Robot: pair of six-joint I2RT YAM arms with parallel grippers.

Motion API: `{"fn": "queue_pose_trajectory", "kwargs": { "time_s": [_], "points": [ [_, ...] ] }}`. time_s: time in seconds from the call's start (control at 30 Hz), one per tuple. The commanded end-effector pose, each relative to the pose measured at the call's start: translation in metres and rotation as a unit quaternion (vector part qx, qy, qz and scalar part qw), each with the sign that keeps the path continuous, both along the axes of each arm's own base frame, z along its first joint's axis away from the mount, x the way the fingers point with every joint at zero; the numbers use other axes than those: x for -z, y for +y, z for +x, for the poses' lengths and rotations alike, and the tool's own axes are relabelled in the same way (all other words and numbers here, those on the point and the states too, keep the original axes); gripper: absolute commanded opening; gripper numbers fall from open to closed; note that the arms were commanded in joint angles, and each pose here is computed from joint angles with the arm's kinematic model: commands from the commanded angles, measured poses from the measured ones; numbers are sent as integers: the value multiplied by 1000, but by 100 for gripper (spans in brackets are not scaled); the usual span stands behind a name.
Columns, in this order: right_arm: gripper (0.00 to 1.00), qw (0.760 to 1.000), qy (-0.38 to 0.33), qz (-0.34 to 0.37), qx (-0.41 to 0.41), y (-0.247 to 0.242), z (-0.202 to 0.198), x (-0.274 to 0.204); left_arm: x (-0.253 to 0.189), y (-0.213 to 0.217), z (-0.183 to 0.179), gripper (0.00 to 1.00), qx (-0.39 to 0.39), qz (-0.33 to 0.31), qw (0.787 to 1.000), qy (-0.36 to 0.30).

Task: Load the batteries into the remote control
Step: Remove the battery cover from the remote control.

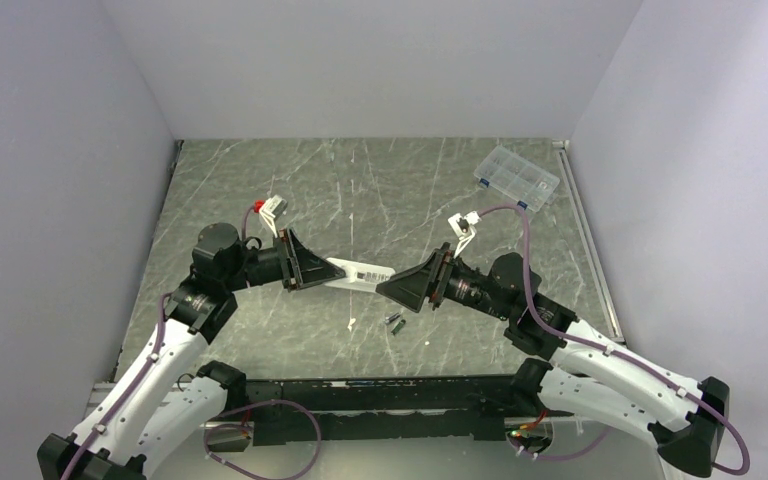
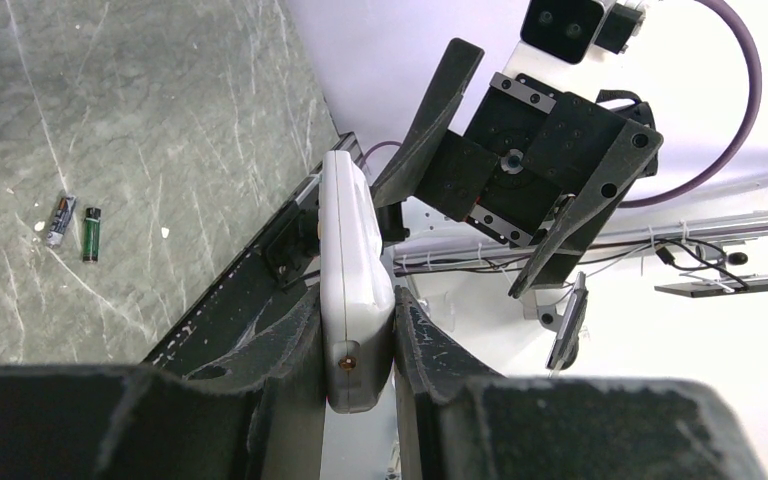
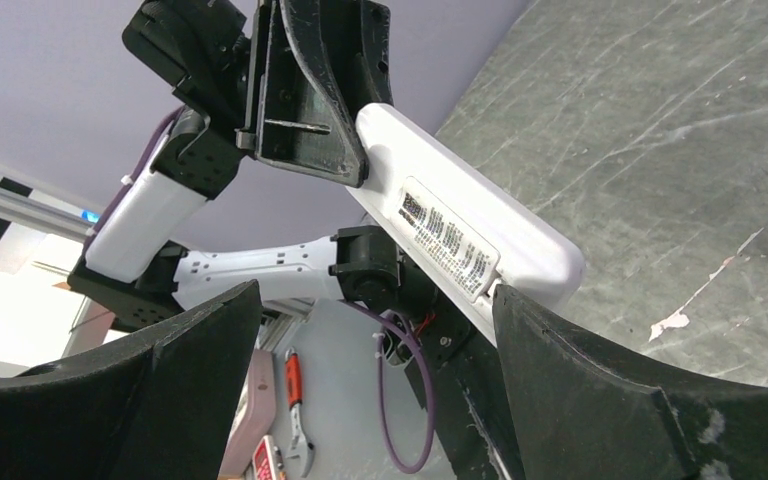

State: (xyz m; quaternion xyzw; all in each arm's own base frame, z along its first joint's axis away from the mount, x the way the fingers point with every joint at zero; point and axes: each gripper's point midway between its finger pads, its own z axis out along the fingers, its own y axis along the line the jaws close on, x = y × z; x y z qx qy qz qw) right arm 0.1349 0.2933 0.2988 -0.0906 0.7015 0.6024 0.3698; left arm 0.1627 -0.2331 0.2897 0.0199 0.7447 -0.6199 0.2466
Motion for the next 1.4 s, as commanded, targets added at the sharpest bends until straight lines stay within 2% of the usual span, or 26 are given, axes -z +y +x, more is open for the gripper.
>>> {"fn": "queue_pose_trajectory", "kwargs": {
  "time_s": [0.0, 0.5, 0.97, 1.37],
  "points": [
    [88, 1000, -12, 0, 9, 0, 4, -5, -16, -2, -7, 0, 20, -23, 999, -28],
    [88, 999, -11, -42, 21, 9, 7, 10, -21, -2, -6, 0, 17, -28, 999, -38],
    [88, 1000, -20, 20, -10, 18, -4, -13, -16, -3, -5, 0, 20, -29, 999, -32],
    [88, 998, -23, 63, -5, 16, -4, -29, -2, 1, -4, 0, 9, 6, 1000, -29]
  ]
}}
